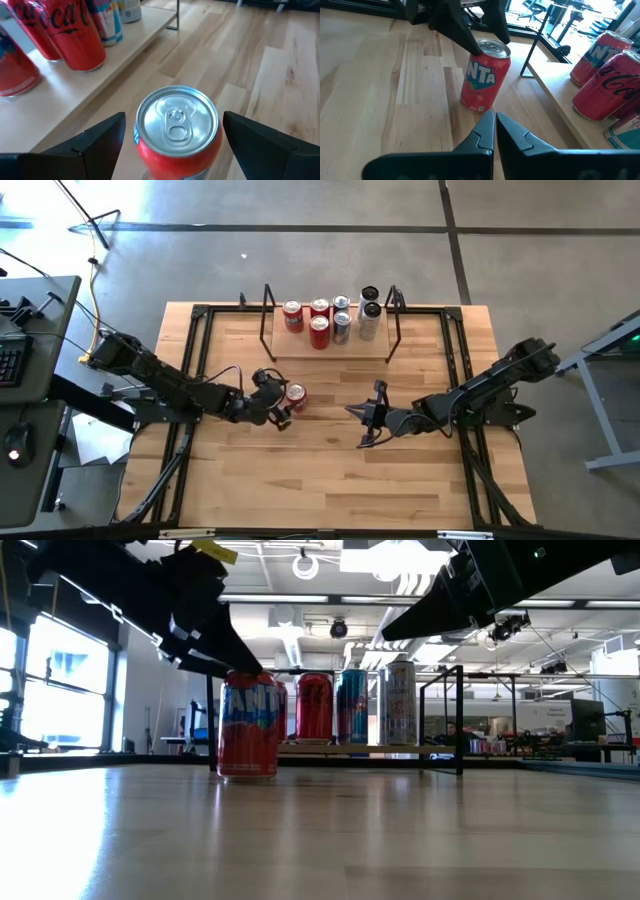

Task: Place canned beverage on shelf
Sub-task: Put the red soda can on the shelf and align with the other red soda can

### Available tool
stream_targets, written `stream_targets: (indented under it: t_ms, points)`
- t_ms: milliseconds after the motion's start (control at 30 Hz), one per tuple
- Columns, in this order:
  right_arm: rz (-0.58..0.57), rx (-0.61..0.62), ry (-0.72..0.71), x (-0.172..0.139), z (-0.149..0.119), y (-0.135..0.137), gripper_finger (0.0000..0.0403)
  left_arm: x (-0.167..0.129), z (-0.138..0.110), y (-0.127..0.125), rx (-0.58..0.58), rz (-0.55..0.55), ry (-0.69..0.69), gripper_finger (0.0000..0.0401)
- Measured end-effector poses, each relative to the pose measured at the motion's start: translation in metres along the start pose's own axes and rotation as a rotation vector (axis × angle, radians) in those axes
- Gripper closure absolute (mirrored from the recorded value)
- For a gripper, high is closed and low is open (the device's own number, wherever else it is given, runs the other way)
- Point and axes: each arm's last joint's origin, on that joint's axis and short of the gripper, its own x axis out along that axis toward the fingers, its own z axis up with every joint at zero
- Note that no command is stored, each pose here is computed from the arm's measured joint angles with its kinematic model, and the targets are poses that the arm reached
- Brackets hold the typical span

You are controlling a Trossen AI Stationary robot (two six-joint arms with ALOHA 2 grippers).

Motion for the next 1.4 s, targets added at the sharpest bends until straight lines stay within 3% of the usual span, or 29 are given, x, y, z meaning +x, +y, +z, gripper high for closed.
stream_targets:
  t_ms: [667,800,967,1200,1400]
  points:
    - [0.0,-0.001,0.002,0.0,0.0,0.0,0.0401,0.019,0.002,0.007,-0.013,-0.033,0.021,0.0078]
    - [-0.001,-0.002,0.002,0.0,0.0,0.0,0.0401,0.019,0.005,0.009,0.018,-0.032,0.009,0.0103]
    - [-0.001,-0.002,0.004,0.0,0.0,0.0,0.0401,0.023,0.009,0.012,0.045,-0.083,0.018,0.0168]
    - [-0.001,-0.001,0.005,0.0,-0.001,0.0,0.0401,0.024,0.017,0.022,0.168,-0.186,0.02,0.0169]
    - [-0.001,0.0,0.012,0.0,-0.001,0.0,0.0401,0.012,0.043,0.052,0.191,-0.193,-0.065,0.0169]
